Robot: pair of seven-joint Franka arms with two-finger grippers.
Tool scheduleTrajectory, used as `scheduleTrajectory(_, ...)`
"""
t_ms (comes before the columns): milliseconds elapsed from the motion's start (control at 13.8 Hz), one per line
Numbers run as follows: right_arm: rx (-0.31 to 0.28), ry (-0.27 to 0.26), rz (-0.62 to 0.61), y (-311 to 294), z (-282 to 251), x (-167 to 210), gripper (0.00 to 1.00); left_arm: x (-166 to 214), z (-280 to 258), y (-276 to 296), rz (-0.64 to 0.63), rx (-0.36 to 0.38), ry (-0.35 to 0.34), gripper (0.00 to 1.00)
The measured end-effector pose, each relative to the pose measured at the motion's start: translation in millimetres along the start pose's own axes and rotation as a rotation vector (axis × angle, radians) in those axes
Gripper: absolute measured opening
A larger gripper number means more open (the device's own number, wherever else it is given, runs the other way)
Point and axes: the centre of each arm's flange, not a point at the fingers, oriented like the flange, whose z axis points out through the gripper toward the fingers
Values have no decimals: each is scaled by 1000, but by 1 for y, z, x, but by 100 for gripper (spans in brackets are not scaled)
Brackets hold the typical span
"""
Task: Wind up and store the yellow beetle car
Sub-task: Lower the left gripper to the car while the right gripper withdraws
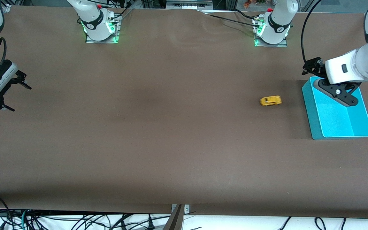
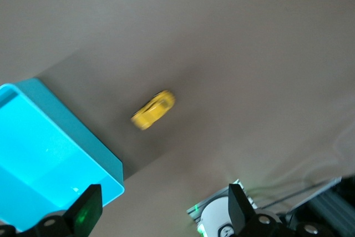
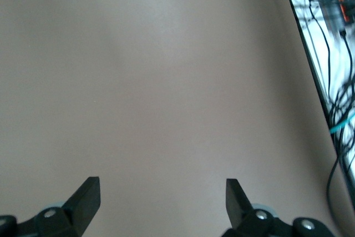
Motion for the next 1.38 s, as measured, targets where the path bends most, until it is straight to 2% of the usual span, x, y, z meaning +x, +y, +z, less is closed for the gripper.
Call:
scheduleTrajectory(218, -6, -33, 243, -16, -16, 16, 100, 2, 44, -7, 183, -53, -71, 100)
scheduleTrajectory(436, 32, -65, 493, -27, -22, 13, 100, 3, 99, -22, 363, -58, -106, 100)
scheduleTrajectory(655, 65, -99, 666, -37, -26, 10, 100, -5, 151, -39, 501, -35, -89, 100)
scheduleTrajectory(873, 99, -112, 827, -50, -35, 15, 100, -23, 200, -41, 591, 22, -62, 100)
scheduleTrajectory(1091, 94, -112, 936, -59, -42, 28, 100, -39, 229, -40, 669, 87, -60, 100)
scheduleTrajectory(1382, 92, -114, 976, -65, -42, 39, 100, -66, 276, -62, 733, 156, 12, 100)
